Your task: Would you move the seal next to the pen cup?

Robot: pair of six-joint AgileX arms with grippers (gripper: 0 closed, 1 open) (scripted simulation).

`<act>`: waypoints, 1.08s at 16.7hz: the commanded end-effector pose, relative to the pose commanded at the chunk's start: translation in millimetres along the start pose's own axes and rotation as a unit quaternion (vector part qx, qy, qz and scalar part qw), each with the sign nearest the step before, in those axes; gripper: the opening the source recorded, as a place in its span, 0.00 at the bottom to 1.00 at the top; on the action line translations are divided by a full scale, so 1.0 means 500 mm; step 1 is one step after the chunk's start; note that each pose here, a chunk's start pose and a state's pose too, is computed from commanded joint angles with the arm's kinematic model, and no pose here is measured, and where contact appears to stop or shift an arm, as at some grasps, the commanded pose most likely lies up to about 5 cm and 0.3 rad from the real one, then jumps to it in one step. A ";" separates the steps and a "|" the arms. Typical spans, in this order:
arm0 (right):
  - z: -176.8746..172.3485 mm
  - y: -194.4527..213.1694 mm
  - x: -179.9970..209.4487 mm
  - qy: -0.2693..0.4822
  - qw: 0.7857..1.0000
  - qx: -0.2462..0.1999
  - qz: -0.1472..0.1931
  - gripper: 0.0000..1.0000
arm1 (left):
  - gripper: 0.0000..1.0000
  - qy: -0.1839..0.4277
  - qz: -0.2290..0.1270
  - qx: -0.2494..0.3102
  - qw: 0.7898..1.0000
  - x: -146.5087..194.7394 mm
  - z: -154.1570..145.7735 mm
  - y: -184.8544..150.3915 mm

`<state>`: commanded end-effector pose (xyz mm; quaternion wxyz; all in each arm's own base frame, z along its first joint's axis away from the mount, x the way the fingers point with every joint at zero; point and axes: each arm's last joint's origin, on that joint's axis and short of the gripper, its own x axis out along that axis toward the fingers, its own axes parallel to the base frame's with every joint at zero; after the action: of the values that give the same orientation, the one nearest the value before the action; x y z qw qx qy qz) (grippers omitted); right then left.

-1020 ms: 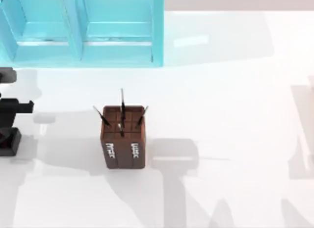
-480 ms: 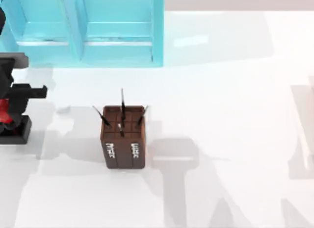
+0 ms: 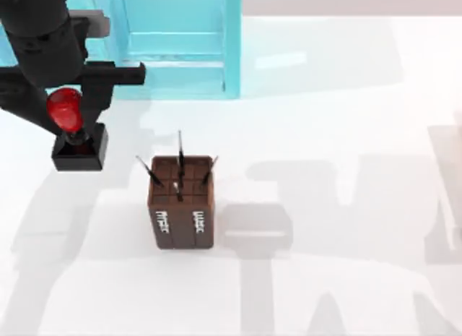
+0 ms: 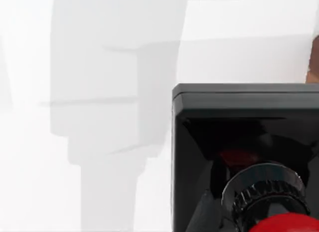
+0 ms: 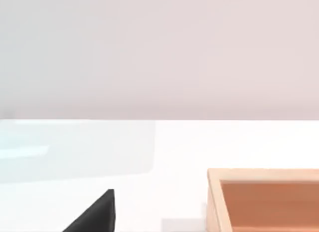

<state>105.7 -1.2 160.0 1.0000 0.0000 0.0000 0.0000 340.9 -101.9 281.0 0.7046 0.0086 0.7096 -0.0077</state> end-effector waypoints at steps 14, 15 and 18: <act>0.000 0.000 0.000 0.000 1.000 0.000 0.000 1.00 | 0.00 -0.004 -0.001 -0.002 1.000 -0.023 -0.109 -0.028; 0.000 0.000 0.000 0.000 1.000 0.000 0.000 1.00 | 0.00 -0.004 -0.001 -0.001 1.000 -0.024 -0.112 -0.029; 0.000 0.000 0.000 0.000 1.000 0.000 0.000 1.00 | 0.00 -0.003 0.000 -0.003 1.000 -0.023 -0.109 -0.026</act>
<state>105.7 -1.2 160.0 1.0000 0.0000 0.0000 0.0000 286.3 -113.7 292.6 0.7066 0.0065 0.7076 -0.0059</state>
